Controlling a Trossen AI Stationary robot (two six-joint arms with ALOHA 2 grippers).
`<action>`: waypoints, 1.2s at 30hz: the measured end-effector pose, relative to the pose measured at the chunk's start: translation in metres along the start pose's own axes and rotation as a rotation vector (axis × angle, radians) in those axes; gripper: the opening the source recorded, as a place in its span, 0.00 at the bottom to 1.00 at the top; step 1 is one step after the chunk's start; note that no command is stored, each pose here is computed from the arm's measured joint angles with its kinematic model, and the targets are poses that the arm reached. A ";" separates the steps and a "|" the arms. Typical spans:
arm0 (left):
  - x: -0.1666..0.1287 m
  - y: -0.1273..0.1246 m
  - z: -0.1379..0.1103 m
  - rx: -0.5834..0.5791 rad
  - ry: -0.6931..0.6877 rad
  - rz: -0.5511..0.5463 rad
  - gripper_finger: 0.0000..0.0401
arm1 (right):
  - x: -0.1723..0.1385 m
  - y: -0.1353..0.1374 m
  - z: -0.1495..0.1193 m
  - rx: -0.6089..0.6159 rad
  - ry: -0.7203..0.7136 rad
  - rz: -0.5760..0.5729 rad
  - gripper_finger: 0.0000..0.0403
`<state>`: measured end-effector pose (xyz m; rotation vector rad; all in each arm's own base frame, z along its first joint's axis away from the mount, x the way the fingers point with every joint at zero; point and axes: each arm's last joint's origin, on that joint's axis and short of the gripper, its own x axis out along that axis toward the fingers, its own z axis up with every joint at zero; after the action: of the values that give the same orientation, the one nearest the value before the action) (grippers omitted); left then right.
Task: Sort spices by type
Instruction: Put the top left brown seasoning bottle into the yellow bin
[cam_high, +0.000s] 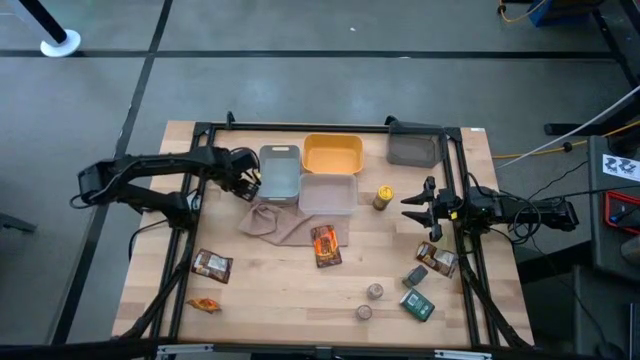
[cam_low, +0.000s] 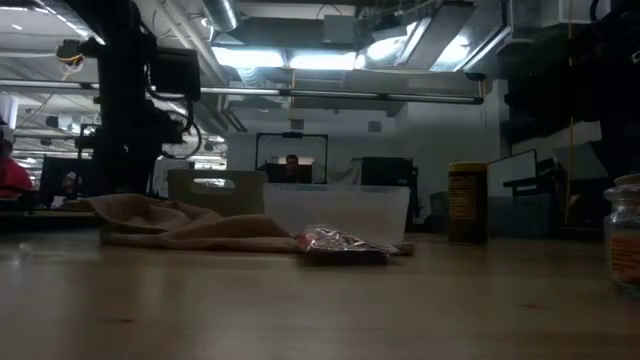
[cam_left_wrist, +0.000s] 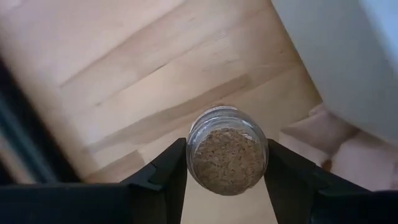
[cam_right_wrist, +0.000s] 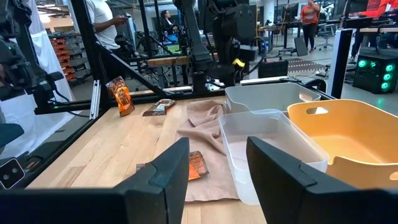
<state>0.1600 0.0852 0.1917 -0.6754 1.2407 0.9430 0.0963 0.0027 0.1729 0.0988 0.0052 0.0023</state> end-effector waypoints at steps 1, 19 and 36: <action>-0.004 0.001 0.001 0.001 0.007 0.006 0.40 | 0.000 0.000 0.000 0.000 0.000 0.000 0.40; -0.101 -0.005 0.065 0.035 -0.362 -0.319 0.41 | 0.000 0.000 0.000 0.000 -0.002 0.000 0.40; -0.065 -0.070 0.157 0.217 -0.905 -0.596 0.42 | 0.000 0.000 0.001 -0.007 -0.017 0.001 0.40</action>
<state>0.2933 0.1714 0.2852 -0.3304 0.2874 0.4879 0.0964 0.0027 0.1741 0.0922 -0.0117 0.0022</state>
